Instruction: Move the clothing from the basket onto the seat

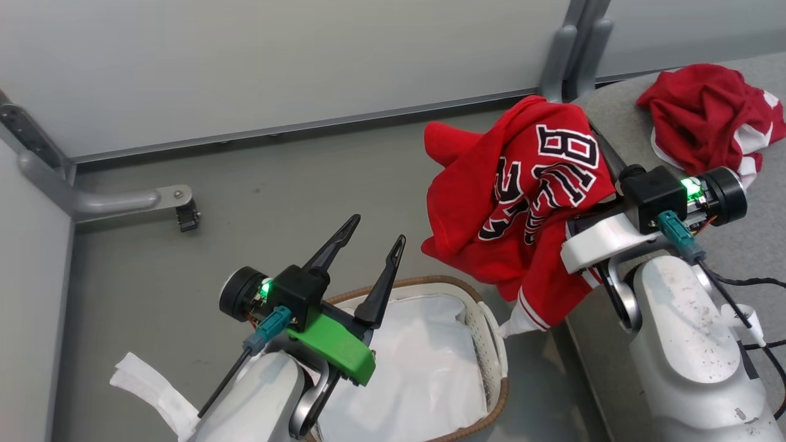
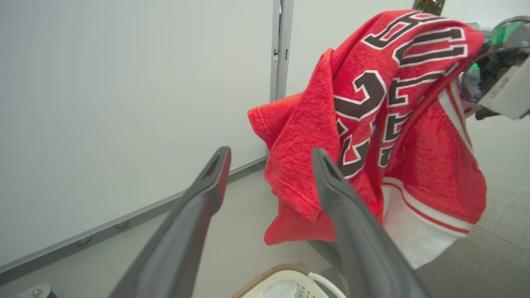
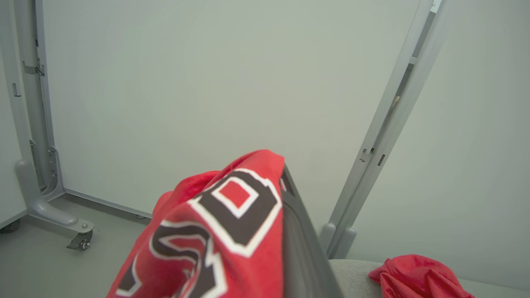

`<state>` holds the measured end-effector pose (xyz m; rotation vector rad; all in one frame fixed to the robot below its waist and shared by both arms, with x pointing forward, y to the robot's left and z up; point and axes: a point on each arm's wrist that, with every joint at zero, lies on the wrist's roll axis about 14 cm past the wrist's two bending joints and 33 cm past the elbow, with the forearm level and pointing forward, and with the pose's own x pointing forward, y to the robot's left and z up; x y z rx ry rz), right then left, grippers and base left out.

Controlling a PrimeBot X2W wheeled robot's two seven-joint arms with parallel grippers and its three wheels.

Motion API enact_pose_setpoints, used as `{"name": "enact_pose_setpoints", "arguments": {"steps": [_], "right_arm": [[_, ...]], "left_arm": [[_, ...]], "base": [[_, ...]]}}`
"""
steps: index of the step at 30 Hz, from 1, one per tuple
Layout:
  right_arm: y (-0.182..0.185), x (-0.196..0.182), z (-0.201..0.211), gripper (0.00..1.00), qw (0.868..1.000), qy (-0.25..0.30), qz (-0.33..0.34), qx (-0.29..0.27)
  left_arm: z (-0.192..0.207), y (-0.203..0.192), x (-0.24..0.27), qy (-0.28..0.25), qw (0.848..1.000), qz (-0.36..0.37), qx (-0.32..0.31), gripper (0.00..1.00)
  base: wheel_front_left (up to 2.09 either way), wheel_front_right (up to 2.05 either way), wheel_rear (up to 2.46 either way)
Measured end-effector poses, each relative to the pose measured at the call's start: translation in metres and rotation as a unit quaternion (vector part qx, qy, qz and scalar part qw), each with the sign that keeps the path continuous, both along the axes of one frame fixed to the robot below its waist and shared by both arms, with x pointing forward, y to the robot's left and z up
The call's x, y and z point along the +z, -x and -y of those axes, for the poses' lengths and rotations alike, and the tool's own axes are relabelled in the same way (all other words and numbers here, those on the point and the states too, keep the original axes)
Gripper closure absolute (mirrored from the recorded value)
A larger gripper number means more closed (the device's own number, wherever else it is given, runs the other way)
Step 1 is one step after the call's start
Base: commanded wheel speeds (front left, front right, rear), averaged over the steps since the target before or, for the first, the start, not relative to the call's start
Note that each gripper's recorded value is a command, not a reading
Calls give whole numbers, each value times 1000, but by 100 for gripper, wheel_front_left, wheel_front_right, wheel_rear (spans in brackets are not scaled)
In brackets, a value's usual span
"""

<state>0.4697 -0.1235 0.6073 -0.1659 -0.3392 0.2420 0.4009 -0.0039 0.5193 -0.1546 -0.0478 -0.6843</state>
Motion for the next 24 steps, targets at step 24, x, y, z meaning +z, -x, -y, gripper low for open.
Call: {"name": "enact_pose_setpoints", "arguments": {"steps": [24], "right_arm": [[52,-35,181,100,968,13,-49,-246]], "left_arm": [[139,8,-33,10,973,-14,-229,0]], "base": [[0,0,0]]}}
